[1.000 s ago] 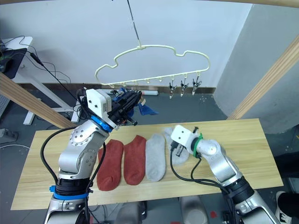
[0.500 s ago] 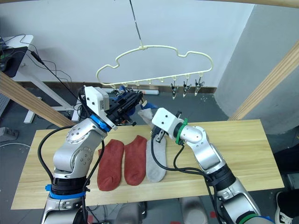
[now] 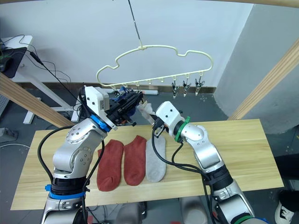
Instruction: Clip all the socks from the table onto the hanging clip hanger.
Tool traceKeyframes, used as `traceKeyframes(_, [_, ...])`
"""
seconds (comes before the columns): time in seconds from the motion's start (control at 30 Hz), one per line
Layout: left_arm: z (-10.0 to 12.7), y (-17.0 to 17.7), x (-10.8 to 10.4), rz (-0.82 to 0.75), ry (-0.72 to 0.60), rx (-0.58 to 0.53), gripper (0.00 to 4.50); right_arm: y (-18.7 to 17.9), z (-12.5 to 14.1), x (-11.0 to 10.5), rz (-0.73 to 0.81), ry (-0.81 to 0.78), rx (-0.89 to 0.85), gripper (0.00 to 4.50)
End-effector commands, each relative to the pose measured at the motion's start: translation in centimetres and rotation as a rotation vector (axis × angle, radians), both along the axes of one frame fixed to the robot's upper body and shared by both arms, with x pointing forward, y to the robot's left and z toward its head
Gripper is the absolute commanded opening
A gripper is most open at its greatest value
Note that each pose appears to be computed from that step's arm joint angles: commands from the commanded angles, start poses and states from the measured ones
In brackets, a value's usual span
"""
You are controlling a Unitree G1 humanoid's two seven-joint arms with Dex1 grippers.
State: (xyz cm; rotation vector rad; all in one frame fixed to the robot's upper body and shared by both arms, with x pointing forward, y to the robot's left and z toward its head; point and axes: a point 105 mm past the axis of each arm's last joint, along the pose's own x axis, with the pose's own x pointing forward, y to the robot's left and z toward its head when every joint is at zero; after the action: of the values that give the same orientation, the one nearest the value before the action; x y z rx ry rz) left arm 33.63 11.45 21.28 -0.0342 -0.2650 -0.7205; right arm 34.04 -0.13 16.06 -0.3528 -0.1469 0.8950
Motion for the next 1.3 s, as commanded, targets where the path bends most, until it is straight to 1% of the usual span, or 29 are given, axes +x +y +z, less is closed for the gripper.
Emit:
traceKeyframes(0.03, [0.7, -0.2, -0.6, -0.015, -0.030, -0.005, 0.08, 0.9, 1.8, -0.8, 0.053, -0.050, 0.039, 0.00])
traceKeyframes(0.17, [0.6, -0.2, -0.6, -0.016, -0.027, -0.006, 0.08, 1.0, 2.0, -0.9, 0.060, -0.055, 0.044, 0.00])
traceKeyframes(0.37, [0.1, -0.3, -0.9, -0.026, -0.004, -0.009, 0.08, 1.4, 3.1, -0.9, 0.068, -0.068, 0.076, 0.00])
traceKeyframes(0.5, [-0.1, 0.0, -0.8, -0.003, 0.000, -0.011, 0.08, 1.6, 3.4, -0.9, 0.073, -0.072, 0.081, 0.00])
traceKeyframes(0.57, [-0.3, 0.1, -0.7, -0.002, 0.019, -0.019, 0.79, 1.6, 3.5, -1.0, 0.075, -0.072, 0.083, 0.00])
traceKeyframes(0.6, [-0.4, 0.1, -0.7, -0.001, 0.022, -0.016, 1.00, 1.7, 3.5, -1.0, 0.076, -0.073, 0.083, 0.00])
traceKeyframes(0.7, [-0.6, 0.2, -0.7, -0.001, 0.027, -0.006, 1.97, 1.7, 3.6, -1.0, 0.077, -0.074, 0.086, 0.00])
traceKeyframes(0.8, [-0.8, 0.3, -0.9, -0.009, 0.031, 0.010, 2.84, 1.8, 3.6, -1.0, 0.079, -0.074, 0.089, 0.00])
traceKeyframes(1.0, [-1.3, 0.7, -1.1, 0.002, 0.039, 0.033, 2.84, 1.9, 3.7, -1.0, 0.079, -0.073, 0.094, 0.00])
traceKeyframes(1.13, [-1.3, 0.7, -1.3, 0.003, 0.039, 0.037, 2.84, 1.8, 3.6, -0.8, 0.065, -0.042, 0.116, 0.00])
traceKeyframes(1.23, [-1.3, 0.9, -1.3, 0.005, 0.037, 0.041, 2.87, 1.6, 3.4, -0.8, 0.062, -0.035, 0.107, 0.77])
traceKeyframes(1.3, [-1.3, 1.0, -1.4, 0.004, 0.030, 0.057, 2.87, 1.4, 3.1, -0.8, 0.049, -0.037, 0.077, 1.39])
